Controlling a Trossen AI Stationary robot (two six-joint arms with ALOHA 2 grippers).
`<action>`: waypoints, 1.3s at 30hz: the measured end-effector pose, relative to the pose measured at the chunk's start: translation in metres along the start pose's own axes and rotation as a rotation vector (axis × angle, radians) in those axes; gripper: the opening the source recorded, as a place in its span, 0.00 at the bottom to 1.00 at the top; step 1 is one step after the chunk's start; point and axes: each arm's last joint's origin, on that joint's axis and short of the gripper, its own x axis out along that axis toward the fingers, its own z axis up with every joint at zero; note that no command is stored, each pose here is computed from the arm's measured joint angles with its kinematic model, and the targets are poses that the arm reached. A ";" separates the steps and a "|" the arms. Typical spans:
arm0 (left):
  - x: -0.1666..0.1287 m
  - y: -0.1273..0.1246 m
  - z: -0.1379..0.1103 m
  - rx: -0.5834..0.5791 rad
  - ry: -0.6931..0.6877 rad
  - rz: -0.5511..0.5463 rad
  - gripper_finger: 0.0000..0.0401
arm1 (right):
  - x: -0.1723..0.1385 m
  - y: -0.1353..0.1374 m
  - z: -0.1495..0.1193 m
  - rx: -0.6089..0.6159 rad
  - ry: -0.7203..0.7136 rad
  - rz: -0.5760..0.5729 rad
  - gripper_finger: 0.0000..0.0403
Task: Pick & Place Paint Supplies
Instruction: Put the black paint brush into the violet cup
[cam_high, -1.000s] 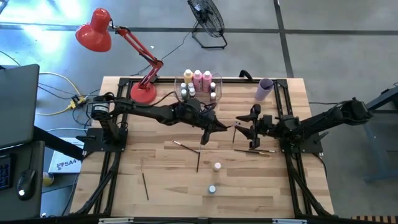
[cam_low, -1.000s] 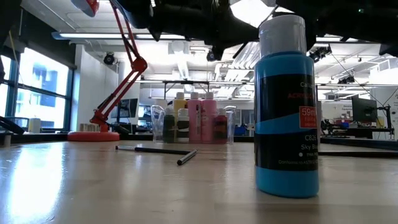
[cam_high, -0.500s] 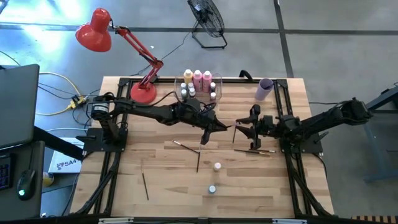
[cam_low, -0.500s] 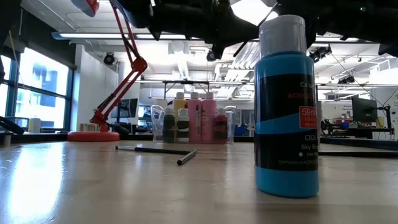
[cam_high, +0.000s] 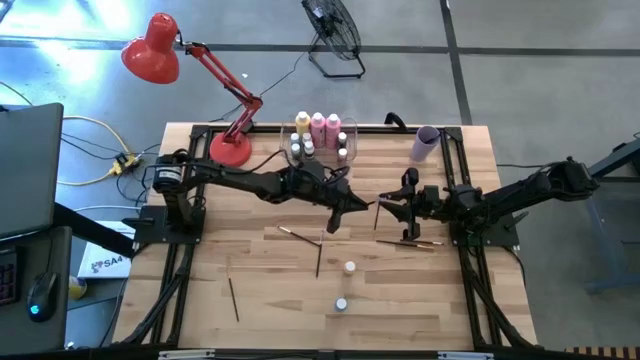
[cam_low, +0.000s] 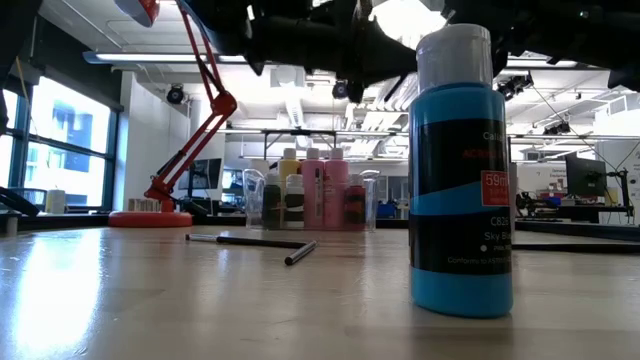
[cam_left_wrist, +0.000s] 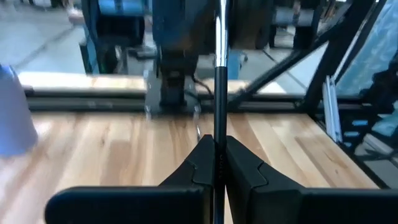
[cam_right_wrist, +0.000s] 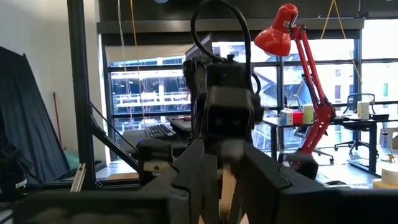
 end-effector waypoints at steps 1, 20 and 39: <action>0.000 0.000 -0.001 -0.010 0.007 0.000 0.03 | 0.000 0.000 0.000 0.000 0.000 0.006 0.19; 0.001 0.000 -0.001 -0.007 0.000 -0.001 0.04 | 0.000 0.000 0.000 -0.024 0.001 -0.013 0.03; -0.011 -0.001 0.008 0.065 0.055 0.040 0.48 | -0.001 -0.003 -0.003 -0.043 0.046 -0.090 0.01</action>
